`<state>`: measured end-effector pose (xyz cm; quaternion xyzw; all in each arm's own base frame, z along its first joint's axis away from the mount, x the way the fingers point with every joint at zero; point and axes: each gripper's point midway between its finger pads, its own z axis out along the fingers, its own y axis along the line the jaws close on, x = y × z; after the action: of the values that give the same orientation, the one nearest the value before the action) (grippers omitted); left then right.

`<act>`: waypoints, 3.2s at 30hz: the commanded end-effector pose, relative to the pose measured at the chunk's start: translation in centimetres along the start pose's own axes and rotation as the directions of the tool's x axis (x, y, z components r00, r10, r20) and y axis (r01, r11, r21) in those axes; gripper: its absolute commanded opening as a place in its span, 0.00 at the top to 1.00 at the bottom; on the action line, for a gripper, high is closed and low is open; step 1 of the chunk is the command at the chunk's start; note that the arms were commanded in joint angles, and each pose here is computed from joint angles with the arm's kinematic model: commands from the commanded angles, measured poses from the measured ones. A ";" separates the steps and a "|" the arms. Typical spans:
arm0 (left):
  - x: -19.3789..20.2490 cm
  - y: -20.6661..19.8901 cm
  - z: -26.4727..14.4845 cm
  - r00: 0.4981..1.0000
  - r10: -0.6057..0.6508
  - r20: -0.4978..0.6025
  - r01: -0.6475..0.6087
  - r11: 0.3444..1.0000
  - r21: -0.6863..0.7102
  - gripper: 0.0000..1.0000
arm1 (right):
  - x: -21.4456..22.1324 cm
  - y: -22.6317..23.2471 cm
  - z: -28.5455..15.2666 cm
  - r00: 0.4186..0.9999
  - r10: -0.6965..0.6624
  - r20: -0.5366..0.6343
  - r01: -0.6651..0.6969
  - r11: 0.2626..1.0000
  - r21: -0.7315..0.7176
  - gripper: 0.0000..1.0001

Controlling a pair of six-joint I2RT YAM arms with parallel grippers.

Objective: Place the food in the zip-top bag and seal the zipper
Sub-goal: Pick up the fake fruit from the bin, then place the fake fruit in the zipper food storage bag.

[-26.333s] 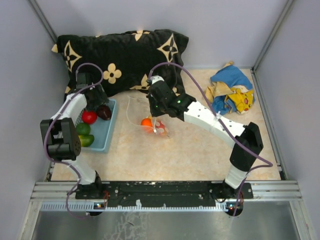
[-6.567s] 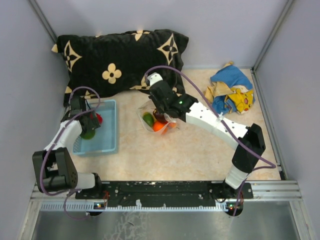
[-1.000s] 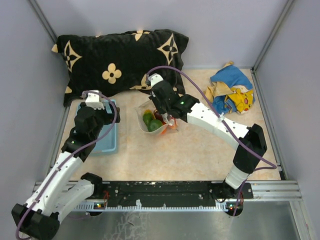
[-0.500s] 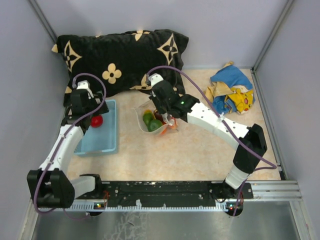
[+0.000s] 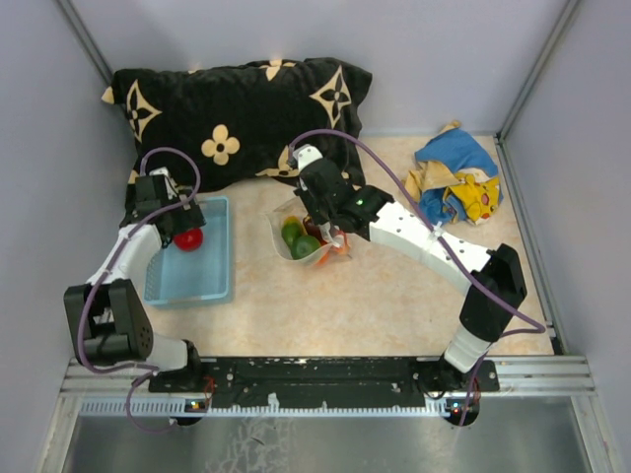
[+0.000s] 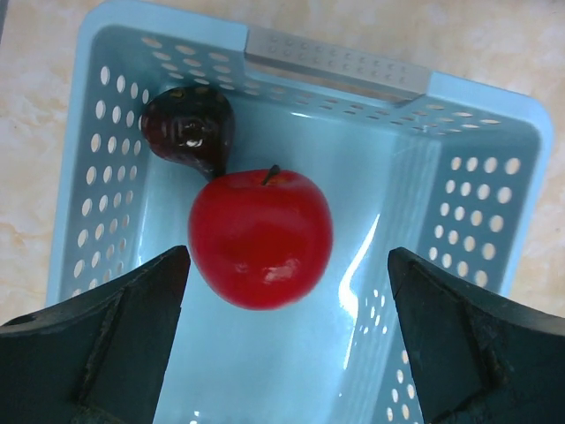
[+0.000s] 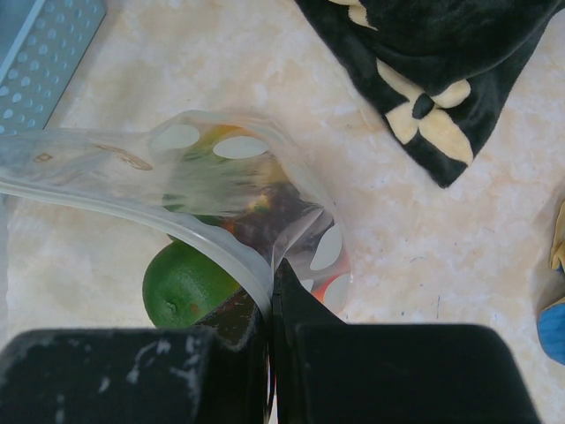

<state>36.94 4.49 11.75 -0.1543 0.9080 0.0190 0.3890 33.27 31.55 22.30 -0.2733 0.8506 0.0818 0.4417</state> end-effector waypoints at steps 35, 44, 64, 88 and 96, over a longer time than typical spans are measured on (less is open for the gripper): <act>2.0 -0.9 3.7 0.973 -0.048 -0.228 0.091 0.979 0.181 0.34 | -2.9 -4.3 -4.8 0.993 0.064 0.095 -0.078 0.984 0.158 1.00; 0.4 -2.6 0.9 0.987 -0.052 -0.153 0.093 0.958 0.272 0.40 | -1.8 -7.8 -5.6 0.987 0.155 0.044 -0.161 0.919 0.361 1.00; -2.1 -9.4 -7.9 0.997 0.021 0.069 -0.052 0.868 0.493 0.41 | 2.9 -9.5 -3.6 0.948 0.291 -0.130 -0.190 0.844 0.501 1.00; 2.1 -22.4 -19.1 0.975 -0.100 0.198 -0.112 0.549 0.828 0.45 | 0.6 -4.4 -2.1 0.936 0.333 -0.117 -0.304 0.929 0.210 1.00; 1.7 -26.3 -20.2 0.958 -0.094 0.270 -0.194 0.481 0.855 0.45 | 0.3 -3.8 -2.4 0.940 0.324 -0.107 -0.305 0.938 0.165 1.00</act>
<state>28.35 -22.52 24.31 0.0841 0.7649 -0.4011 0.4970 33.41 26.64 21.15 -0.1023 0.9305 0.0279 0.3506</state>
